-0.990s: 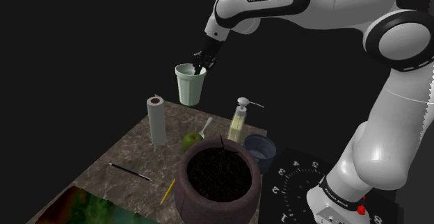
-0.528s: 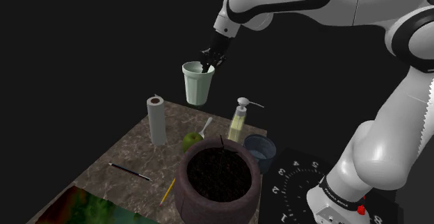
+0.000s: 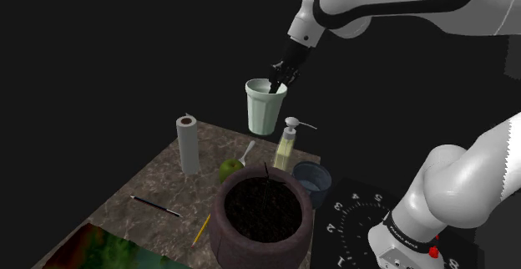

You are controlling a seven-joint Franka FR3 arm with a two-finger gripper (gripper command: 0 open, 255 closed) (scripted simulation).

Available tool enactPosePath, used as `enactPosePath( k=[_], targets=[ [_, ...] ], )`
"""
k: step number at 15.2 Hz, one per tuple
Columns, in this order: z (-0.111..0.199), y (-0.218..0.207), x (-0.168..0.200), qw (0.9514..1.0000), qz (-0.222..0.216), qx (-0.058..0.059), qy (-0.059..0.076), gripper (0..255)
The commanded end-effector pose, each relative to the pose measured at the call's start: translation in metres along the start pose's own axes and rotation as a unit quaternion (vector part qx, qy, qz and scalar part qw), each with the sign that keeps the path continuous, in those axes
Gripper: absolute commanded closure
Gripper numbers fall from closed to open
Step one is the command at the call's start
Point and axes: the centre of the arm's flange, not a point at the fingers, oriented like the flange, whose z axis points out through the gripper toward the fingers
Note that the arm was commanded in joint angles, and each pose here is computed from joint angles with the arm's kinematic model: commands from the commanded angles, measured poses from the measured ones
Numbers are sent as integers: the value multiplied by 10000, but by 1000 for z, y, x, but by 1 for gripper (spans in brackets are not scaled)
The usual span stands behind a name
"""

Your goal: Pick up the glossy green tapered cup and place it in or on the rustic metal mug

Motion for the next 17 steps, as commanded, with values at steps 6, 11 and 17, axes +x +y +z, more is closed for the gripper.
enactPosePath(
  k=[6, 11, 17],
  targets=[
    [-26, 12, -88, 10000, -1, 3, 5, 255],
    [-45, 22, -150, 10000, -1, 3, 5, 255],
    [-50, 32, -197, 10000, -1, 3, 5, 255]
  ],
)
